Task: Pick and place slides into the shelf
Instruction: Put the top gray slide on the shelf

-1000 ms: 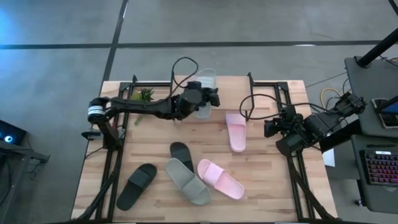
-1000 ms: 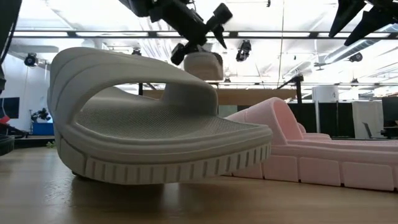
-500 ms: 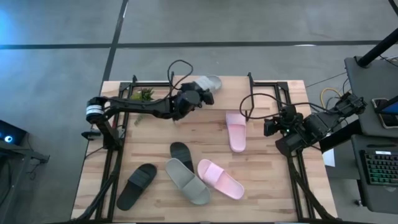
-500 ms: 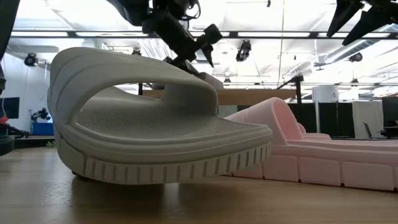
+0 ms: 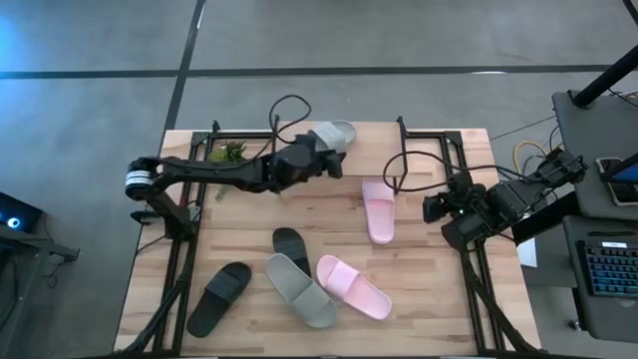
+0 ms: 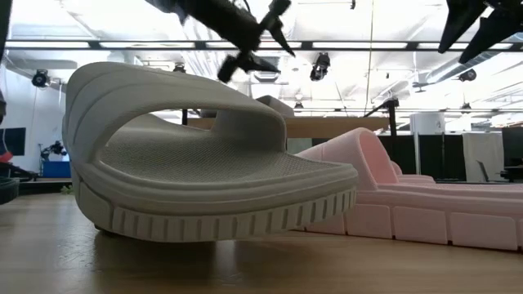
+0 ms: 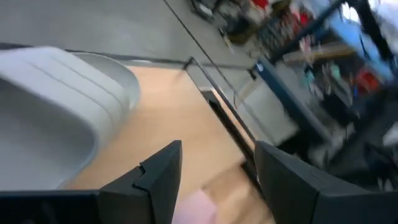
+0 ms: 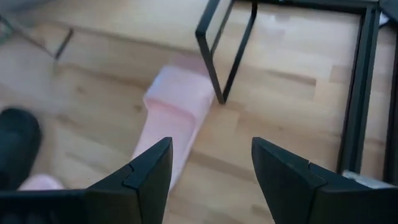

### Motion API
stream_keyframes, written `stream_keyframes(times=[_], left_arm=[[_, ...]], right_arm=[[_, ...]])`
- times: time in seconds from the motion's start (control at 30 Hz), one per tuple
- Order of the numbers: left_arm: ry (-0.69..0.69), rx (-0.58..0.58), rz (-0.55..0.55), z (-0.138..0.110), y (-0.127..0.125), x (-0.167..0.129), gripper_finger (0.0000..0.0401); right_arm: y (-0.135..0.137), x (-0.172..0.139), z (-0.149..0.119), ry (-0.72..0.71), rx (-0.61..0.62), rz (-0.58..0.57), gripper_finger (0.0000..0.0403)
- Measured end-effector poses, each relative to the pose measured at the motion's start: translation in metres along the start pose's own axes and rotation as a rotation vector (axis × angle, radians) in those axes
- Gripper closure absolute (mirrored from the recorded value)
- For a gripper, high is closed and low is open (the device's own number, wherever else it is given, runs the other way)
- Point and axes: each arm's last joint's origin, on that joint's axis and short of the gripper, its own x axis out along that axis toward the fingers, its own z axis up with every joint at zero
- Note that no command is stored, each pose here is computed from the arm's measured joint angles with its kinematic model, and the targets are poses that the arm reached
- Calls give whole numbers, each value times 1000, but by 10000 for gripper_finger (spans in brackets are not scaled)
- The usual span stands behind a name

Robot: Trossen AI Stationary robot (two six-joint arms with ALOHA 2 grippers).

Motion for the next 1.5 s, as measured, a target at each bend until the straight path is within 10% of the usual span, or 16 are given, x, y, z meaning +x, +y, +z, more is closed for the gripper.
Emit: stream_keyframes(times=[0.23,0.5,0.73,1.0,1.5], left_arm=[[234,230,142,10,8,-65,234],[219,366,192,33,18,-96,387],[264,514,274,42,40,-75,389],[359,442,294,70,80,-56,389],[516,384,216,94,132,-39,389]], right_arm=[[23,1,1,37,-74,174,207],[42,30,52,-78,-104,226,340],[58,75,113,-55,-48,445,390],[67,158,140,126,37,430,385],[117,222,182,129,-57,391,385]])
